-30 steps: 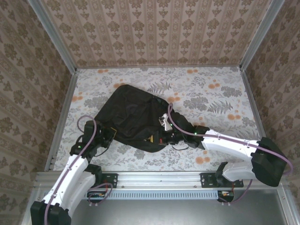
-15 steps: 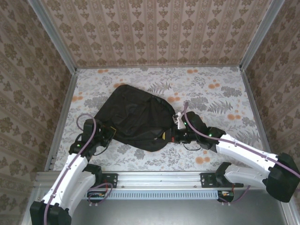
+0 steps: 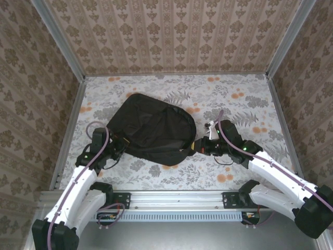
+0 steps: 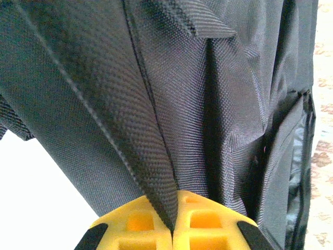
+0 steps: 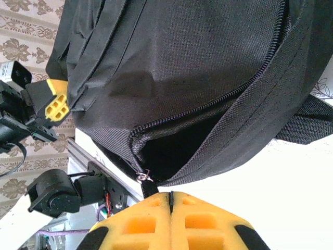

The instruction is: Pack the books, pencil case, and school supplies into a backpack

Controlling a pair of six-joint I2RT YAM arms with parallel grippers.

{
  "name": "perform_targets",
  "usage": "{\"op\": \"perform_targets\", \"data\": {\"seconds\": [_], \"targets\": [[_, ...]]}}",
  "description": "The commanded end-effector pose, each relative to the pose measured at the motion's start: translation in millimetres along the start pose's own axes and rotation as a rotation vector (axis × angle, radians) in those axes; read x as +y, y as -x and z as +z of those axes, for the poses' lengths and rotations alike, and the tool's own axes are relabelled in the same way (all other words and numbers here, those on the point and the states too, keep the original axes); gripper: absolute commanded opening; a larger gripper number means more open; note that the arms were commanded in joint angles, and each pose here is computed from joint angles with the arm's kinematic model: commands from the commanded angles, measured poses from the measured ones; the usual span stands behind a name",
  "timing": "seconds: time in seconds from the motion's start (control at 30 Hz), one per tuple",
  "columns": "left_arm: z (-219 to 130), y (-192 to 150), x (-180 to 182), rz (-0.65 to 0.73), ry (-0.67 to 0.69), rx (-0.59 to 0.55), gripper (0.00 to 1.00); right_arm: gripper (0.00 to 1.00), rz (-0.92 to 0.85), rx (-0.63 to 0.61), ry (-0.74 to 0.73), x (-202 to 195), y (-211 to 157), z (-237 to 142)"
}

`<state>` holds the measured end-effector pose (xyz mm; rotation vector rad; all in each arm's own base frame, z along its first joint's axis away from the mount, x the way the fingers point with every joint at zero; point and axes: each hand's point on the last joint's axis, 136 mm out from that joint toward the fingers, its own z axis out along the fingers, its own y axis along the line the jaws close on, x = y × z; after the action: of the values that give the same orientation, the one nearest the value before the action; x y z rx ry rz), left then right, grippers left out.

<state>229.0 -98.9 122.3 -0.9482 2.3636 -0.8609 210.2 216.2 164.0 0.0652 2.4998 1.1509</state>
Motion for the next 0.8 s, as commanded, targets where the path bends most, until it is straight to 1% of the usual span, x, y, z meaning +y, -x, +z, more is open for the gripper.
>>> {"op": "perform_targets", "data": {"seconds": [0.0, 0.07, 0.13, 0.27, 0.33, 0.37, 0.4, 0.43, 0.5, 0.53, 0.6, 0.67, 0.77], "targets": [[-9, 37, -11, 0.147, 0.079, -0.135, 0.0, 0.0, -0.008, 0.035, 0.012, 0, -7, -5], [-2, 41, -20, 0.202, 0.098, -0.108, 0.0, 0.0, -0.02, 0.061, 0.053, 8, -12, -4], [11, 41, -34, 0.243, 0.101, -0.051, 0.0, 0.0, -0.049, 0.089, 0.08, 18, -20, -3], [36, 35, -69, 0.345, 0.089, 0.065, 0.0, 0.0, -0.096, 0.147, 0.101, 33, -37, 6], [48, 31, -91, 0.424, 0.09, 0.117, 0.0, 0.0, -0.104, 0.168, 0.109, 39, -43, 13], [52, 30, -100, 0.458, 0.09, 0.132, 0.04, 0.0, -0.1, 0.171, 0.113, 41, -45, 16], [57, 30, -110, 0.493, 0.091, 0.149, 0.1, 0.0, -0.095, 0.173, 0.123, 45, -45, 20], [60, 31, -119, 0.519, 0.096, 0.163, 0.2, 0.0, -0.088, 0.172, 0.136, 49, -44, 24], [65, 34, -120, 0.517, 0.14, 0.186, 0.41, 0.0, -0.067, 0.161, 0.14, 54, -39, 31], [64, 35, -122, 0.514, 0.144, 0.188, 0.47, 0.0, -0.059, 0.154, 0.139, 56, -35, 34], [58, 34, -121, 0.499, 0.143, 0.184, 0.52, 0.0, -0.037, 0.128, 0.14, 62, -25, 40], [49, 28, -116, 0.466, 0.134, 0.181, 0.55, 0.0, -0.018, 0.112, 0.166, 71, -16, 46], [28, 19, -100, 0.381, 0.148, 0.176, 0.54, 0.0, 0.014, 0.095, 0.207, 86, -4, 54]]}}
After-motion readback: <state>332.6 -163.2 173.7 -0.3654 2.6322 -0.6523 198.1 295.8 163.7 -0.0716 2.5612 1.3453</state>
